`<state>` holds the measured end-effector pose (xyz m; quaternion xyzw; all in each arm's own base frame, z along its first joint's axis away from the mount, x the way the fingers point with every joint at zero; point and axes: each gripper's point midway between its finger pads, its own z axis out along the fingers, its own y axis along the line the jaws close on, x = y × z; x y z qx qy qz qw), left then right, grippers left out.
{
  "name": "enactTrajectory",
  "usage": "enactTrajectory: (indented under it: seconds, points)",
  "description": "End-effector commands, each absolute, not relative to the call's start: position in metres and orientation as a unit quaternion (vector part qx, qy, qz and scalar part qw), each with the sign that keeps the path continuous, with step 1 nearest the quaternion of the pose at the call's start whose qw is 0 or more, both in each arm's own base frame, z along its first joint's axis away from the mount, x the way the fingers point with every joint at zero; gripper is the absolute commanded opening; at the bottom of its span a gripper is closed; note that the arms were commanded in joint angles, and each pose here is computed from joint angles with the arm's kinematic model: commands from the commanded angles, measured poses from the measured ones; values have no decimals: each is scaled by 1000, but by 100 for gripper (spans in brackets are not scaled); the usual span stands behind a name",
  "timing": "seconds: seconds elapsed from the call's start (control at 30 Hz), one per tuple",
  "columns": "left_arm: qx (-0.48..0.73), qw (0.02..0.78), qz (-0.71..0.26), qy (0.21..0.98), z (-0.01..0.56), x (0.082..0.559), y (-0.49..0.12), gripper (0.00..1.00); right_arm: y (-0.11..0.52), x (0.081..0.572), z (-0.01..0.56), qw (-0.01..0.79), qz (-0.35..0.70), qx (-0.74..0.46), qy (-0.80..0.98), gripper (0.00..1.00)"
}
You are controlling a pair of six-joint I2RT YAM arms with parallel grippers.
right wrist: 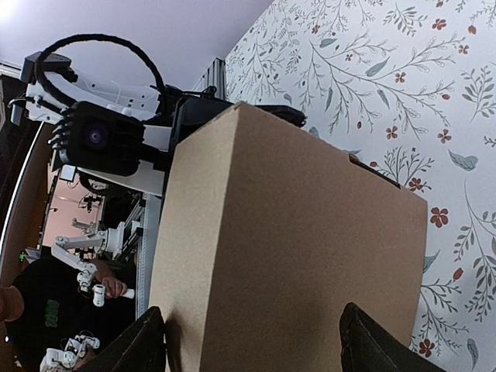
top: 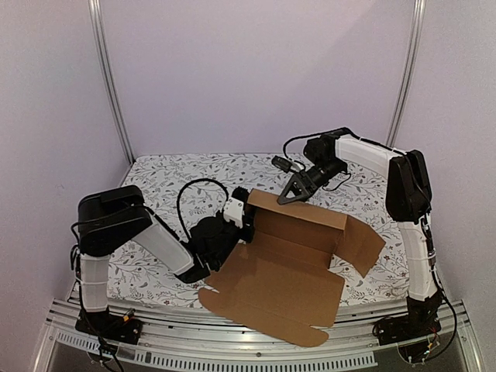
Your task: Fold the paper box
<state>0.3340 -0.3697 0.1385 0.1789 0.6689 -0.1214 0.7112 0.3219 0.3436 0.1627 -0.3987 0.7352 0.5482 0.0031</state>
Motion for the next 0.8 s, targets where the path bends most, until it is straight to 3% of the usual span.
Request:
enactTrajectory:
  seconds: [0.0, 0.2, 0.3, 0.37, 0.77]
  points:
    - [169, 718, -127, 664, 157, 348, -374, 33, 319, 282, 173, -123, 532, -328, 771, 75]
    - [180, 707, -107, 675, 142, 354, -377, 29, 320, 280, 174, -125, 537, -327, 767, 75]
    - [190, 704, -114, 675, 138, 351, -379, 40, 320, 280, 173, -127, 539, -325, 767, 75]
    - [194, 701, -119, 676, 136, 347, -376, 41, 320, 281, 173, -127, 539, -325, 767, 75]
    - [202, 685, -109, 691, 118, 348, -374, 24, 319, 279, 174, -129, 539, -326, 765, 75]
